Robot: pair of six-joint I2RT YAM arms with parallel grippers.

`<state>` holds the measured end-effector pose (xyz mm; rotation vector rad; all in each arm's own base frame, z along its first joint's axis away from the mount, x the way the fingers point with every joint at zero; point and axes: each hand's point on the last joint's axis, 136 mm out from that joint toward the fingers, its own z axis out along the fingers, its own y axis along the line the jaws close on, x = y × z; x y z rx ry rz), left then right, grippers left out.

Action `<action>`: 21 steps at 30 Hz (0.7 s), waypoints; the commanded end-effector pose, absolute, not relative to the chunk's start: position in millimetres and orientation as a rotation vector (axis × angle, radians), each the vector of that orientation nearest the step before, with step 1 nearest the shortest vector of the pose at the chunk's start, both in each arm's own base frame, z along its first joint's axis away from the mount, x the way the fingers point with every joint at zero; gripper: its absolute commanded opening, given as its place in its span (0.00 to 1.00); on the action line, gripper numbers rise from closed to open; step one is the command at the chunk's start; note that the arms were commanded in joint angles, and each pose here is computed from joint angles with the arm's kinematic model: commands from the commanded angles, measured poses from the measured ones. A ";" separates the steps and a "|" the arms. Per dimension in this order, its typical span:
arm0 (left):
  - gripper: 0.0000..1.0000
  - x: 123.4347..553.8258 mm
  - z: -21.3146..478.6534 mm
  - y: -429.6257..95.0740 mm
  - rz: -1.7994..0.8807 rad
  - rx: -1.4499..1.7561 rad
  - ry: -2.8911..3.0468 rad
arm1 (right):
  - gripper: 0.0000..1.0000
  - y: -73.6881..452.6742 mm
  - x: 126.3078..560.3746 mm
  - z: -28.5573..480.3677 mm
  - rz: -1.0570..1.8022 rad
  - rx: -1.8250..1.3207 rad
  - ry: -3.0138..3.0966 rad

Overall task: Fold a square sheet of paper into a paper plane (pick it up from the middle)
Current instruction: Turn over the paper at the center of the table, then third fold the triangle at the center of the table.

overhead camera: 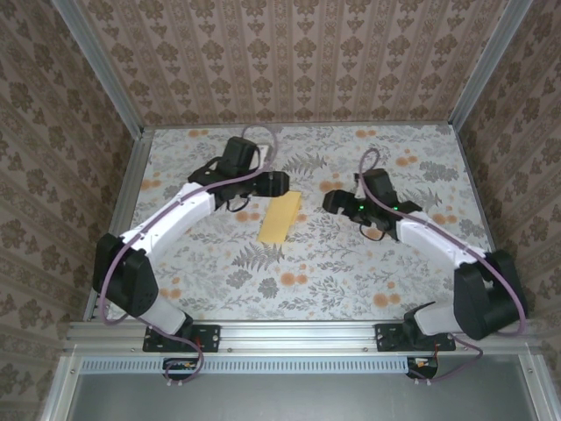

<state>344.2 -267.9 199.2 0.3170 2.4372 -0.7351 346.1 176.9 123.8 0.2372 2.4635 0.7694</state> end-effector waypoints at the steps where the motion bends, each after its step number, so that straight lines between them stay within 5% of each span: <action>1: 0.70 342.2 173.0 -252.0 -0.864 0.172 2.519 | 0.89 224.5 346.7 127.7 0.978 0.198 2.480; 9: 0.62 352.3 123.1 -210.9 -0.895 -0.097 2.602 | 0.82 288.8 317.2 92.8 1.112 0.289 2.620; 21: 0.58 354.6 109.2 -197.2 -0.893 -0.164 2.611 | 0.53 332.7 310.5 60.0 1.267 0.409 2.636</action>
